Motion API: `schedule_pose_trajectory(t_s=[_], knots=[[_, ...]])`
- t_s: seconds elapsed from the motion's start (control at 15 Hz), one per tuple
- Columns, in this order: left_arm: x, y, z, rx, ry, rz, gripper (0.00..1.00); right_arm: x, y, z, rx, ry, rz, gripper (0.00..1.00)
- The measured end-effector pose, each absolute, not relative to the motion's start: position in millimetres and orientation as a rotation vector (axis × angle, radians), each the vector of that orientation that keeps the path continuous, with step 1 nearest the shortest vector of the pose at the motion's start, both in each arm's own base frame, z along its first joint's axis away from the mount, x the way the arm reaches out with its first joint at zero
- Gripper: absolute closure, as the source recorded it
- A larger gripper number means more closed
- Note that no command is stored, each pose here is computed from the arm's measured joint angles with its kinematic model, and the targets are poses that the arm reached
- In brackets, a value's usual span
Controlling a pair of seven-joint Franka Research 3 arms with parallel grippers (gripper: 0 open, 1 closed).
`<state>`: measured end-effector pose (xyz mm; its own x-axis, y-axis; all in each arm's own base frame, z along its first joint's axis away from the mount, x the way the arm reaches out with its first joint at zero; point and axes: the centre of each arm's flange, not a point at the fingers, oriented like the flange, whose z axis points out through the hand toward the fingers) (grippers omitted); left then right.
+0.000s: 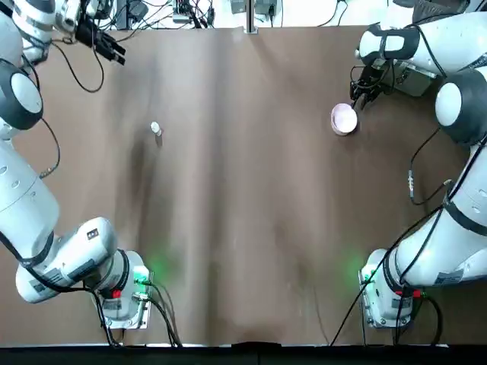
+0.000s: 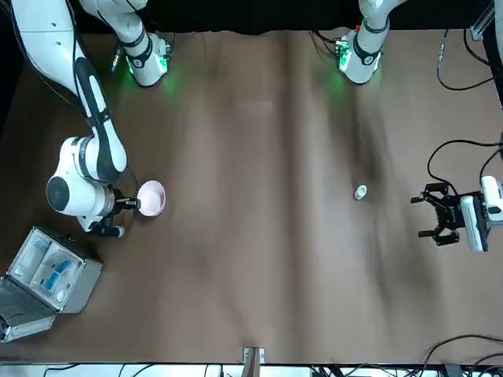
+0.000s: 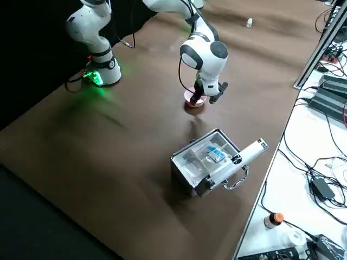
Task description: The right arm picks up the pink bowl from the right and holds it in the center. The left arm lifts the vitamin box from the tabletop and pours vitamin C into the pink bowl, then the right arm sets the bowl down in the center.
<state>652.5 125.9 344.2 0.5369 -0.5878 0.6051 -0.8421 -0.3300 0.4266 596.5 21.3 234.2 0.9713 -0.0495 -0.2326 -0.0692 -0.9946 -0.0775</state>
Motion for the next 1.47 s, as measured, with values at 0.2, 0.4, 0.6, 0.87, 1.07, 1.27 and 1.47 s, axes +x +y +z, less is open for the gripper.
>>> schedule_pose_trajectory(t_s=[0.2, 0.4, 0.6, 0.87, 1.07, 1.27, 1.47], knots=[[627, 138, 299, 1.881, -1.209, 0.575, 0.01, 595, 22, 228, -3.034, 0.094, 0.373, 0.61], [594, 150, 266, 1.737, -1.222, 0.606, 0.01, 594, 20, 222, -3.034, 0.102, 0.387, 0.62], [571, 167, 233, 1.618, -1.241, 0.659, 0.01, 593, 19, 218, -3.033, 0.103, 0.396, 0.63], [554, 171, 184, 1.513, -1.253, 0.717, 0.01, 591, 20, 212, -3.03, 0.101, 0.425, 0.7], [549, 163, 157, 1.475, -1.244, 0.723, 0.01, 588, 23, 203, -3.029, 0.095, 0.449, 0.71], [549, 154, 146, 1.434, -1.271, 0.743, 0.01, 588, 25, 200, -3.029, 0.091, 0.458, 0.77], [545, 143, 127, 1.346, -1.342, 0.806, 0.01, 587, 31, 200, -3.03, 0.08, 0.461, 0.88]])
